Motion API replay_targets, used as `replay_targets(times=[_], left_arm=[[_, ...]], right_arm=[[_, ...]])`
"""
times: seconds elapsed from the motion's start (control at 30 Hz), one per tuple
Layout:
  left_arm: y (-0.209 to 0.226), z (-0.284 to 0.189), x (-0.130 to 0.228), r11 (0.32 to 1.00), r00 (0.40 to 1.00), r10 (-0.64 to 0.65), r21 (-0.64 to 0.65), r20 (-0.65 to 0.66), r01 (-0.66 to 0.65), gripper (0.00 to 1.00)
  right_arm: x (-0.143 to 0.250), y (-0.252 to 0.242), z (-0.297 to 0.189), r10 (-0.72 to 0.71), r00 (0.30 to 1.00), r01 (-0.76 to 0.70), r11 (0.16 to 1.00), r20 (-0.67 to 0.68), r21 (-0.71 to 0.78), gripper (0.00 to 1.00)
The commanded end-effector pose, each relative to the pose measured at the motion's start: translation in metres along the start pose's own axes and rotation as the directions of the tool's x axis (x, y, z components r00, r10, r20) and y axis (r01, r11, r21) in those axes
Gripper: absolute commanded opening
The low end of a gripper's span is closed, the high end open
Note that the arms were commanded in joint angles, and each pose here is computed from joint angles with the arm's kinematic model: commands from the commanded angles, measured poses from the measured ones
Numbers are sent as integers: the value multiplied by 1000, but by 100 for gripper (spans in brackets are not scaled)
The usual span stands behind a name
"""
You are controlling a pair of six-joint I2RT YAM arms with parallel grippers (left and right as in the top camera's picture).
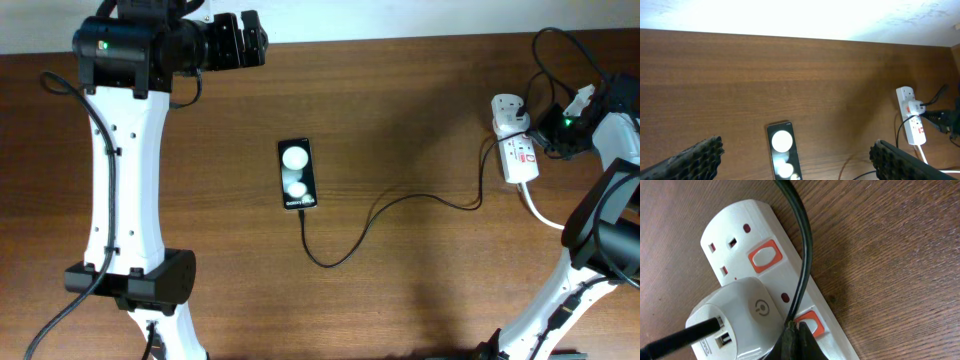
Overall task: Plug charger to phone and switch on socket
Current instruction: 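Press the orange switch beside the charger with the right gripper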
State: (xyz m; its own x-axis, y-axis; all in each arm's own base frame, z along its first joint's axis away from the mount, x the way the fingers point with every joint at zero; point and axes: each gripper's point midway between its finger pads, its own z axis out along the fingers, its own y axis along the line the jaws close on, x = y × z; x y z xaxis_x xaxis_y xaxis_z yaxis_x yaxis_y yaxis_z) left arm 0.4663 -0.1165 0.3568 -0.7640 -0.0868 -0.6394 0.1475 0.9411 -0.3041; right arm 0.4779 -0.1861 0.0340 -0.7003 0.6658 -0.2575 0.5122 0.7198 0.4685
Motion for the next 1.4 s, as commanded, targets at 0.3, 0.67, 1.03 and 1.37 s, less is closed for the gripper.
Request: replay_targets(times=[0.3,0.67,1.03,1.37], left_arm=[[3,-4,-3,1000,1000,14,-9,13,-14,99],[3,-3,-3,1000,1000,14,-9,13,-14,99],[3,-4,-3,1000,1000,14,-9,13,-14,99],[3,-3,-3,1000,1000,14,-9,13,-14,99]], right_arm=[[6,13,8,-2,1000,2,1000,-14,20,4],[8,3,22,25,999,-24,999,-23,39,4],[53,12,39,55,982,-46,998,-183,50,4],[42,-10,29,92,985,-77,991,-145,109,4]])
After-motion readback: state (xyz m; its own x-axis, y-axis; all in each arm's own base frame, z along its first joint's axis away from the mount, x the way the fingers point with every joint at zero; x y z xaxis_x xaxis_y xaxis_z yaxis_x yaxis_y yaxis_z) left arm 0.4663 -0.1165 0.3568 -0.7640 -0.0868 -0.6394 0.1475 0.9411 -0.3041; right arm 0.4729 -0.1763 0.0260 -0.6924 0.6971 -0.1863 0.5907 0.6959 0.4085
